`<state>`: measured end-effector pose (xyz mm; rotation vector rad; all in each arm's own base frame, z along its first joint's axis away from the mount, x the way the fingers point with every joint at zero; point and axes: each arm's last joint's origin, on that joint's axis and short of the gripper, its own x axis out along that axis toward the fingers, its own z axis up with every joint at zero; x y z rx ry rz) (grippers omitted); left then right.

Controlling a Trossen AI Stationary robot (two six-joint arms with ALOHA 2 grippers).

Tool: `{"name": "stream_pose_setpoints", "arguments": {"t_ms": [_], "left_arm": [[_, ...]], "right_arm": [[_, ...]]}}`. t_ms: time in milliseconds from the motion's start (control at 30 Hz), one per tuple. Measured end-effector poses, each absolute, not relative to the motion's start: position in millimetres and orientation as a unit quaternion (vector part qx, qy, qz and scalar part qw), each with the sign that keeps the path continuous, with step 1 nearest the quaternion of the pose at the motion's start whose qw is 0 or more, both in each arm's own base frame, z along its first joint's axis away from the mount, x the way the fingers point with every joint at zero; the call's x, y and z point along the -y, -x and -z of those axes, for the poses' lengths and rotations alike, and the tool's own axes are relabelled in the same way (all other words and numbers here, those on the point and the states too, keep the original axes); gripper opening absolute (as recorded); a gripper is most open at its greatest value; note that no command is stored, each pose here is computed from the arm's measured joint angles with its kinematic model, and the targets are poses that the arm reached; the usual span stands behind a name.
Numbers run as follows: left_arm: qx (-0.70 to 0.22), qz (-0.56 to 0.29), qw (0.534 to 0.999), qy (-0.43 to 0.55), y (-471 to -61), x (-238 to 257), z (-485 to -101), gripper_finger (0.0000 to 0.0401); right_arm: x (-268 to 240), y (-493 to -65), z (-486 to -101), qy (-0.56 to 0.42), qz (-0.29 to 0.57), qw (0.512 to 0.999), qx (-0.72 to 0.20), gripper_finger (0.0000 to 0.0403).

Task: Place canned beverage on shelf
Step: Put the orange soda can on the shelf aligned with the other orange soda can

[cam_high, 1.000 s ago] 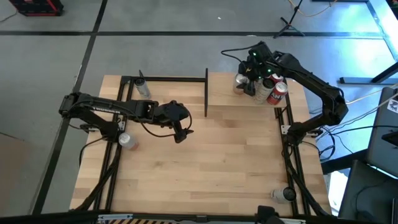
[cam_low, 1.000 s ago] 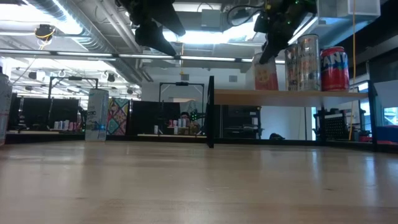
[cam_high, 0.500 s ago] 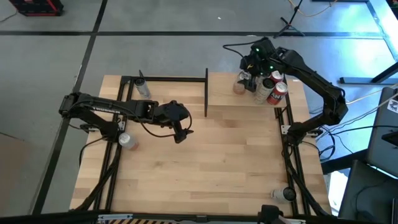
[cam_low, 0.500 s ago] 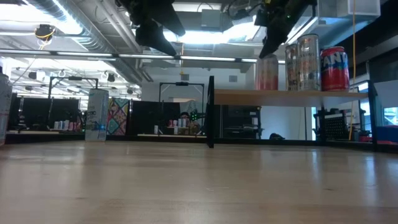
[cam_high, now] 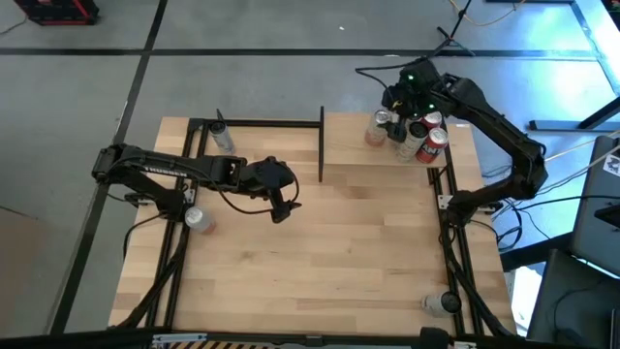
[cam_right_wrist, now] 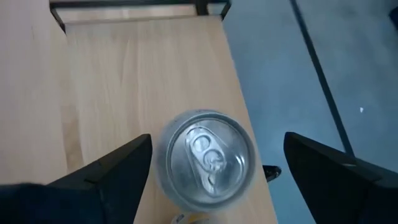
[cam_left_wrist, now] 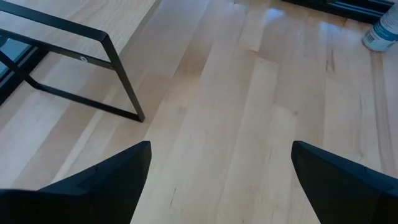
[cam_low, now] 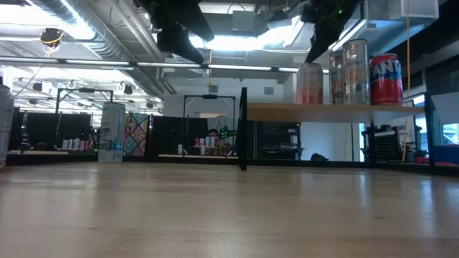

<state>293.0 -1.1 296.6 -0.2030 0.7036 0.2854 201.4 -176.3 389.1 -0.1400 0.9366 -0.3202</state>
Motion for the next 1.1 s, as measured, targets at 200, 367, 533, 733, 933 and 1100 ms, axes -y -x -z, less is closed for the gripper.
{"name": "stream_pose_setpoints", "arguments": {"t_ms": [200,367,533,733,933,1100], "left_arm": [[-0.327,-0.133,0.932,0.078,-294.9,-2.9,-322.0,0.0377],[-0.325,-0.147,0.931,0.071,-290.2,-14.7,-353.4,0.0377],[-0.346,-0.151,0.922,0.081,-280.0,-18.9,-376.5,0.0377],[-0.370,-0.117,0.915,0.113,-273.5,-6.8,-384.0,0.0377],[-0.457,-0.138,0.866,0.146,-253.6,3.7,-373.9,0.0377],[-0.545,-0.173,0.805,0.157,-209.0,6.2,-376.0,0.0377]], "right_arm": [[151.1,-197.6,-421.4,0.058,0.153,0.908,-0.385,0.0353],[117.8,-202.2,-443.0,0.043,0.109,0.936,-0.333,0.0353],[83.9,-213.1,-443.8,0.003,0.041,0.946,-0.321,0.0353],[50.6,-224.4,-441.8,-0.009,-0.023,0.945,-0.327,0.0353],[31.6,-228.5,-441.5,-0.011,-0.036,0.943,-0.330,0.0353],[22.9,-230.5,-441.1,-0.015,-0.049,0.942,-0.332,0.0353]]}}
